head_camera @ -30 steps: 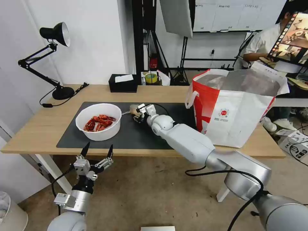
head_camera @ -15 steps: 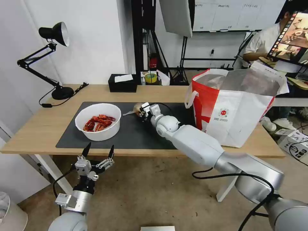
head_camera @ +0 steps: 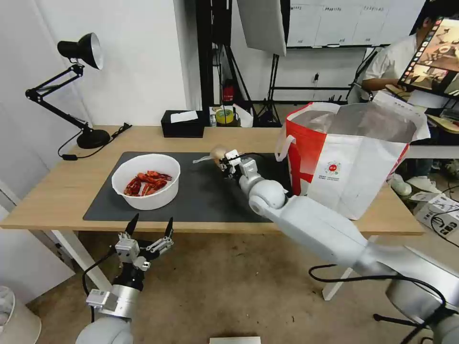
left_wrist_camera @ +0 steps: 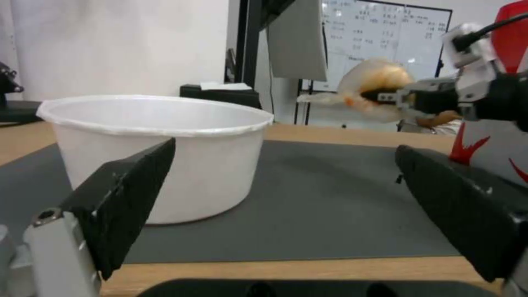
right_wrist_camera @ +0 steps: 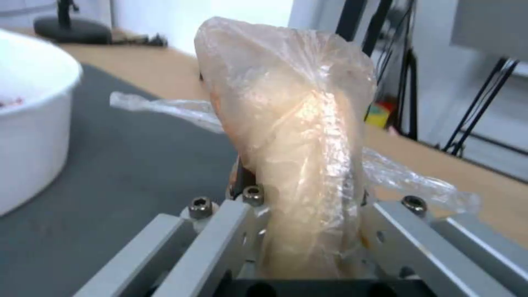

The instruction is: Pick up the trash from the table and place it into the takeout bag.

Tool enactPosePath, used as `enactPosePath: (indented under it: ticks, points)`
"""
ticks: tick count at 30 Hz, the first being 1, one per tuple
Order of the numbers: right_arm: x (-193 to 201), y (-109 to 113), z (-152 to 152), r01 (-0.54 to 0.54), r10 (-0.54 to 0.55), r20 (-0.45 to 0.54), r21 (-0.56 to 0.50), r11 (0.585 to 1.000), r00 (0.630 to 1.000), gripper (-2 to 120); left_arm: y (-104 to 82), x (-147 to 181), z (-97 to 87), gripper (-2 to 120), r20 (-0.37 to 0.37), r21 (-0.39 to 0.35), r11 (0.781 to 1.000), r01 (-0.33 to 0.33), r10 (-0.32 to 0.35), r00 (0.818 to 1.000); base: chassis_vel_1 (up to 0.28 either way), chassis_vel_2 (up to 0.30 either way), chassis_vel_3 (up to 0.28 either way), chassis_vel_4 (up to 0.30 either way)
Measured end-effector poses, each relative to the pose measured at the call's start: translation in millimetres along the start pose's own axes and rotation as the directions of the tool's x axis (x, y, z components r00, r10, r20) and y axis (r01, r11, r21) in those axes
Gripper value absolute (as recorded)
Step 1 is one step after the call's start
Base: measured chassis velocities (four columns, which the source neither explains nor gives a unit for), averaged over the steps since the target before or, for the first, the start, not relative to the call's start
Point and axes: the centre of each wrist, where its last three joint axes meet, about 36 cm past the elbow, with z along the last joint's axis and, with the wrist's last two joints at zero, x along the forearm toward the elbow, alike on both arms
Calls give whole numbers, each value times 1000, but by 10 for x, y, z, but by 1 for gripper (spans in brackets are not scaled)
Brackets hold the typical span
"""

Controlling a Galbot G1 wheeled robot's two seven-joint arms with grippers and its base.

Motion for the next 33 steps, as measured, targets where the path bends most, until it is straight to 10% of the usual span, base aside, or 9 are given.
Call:
enactPosePath:
  ticks: [18, 33]
  points:
    - [690, -431, -184, -207, 207, 404, -46, 977, 891, 8, -142, 65, 32, 100, -11, 4, 1000, -11, 11, 1000, 0, 0, 0, 0]
    - [1120, -725, -373, -352, 330, 453, -38, 935, 829, 8, -236, 117, 47, 100, -20, 5, 1000, -21, 21, 1000, 0, 0, 0, 0]
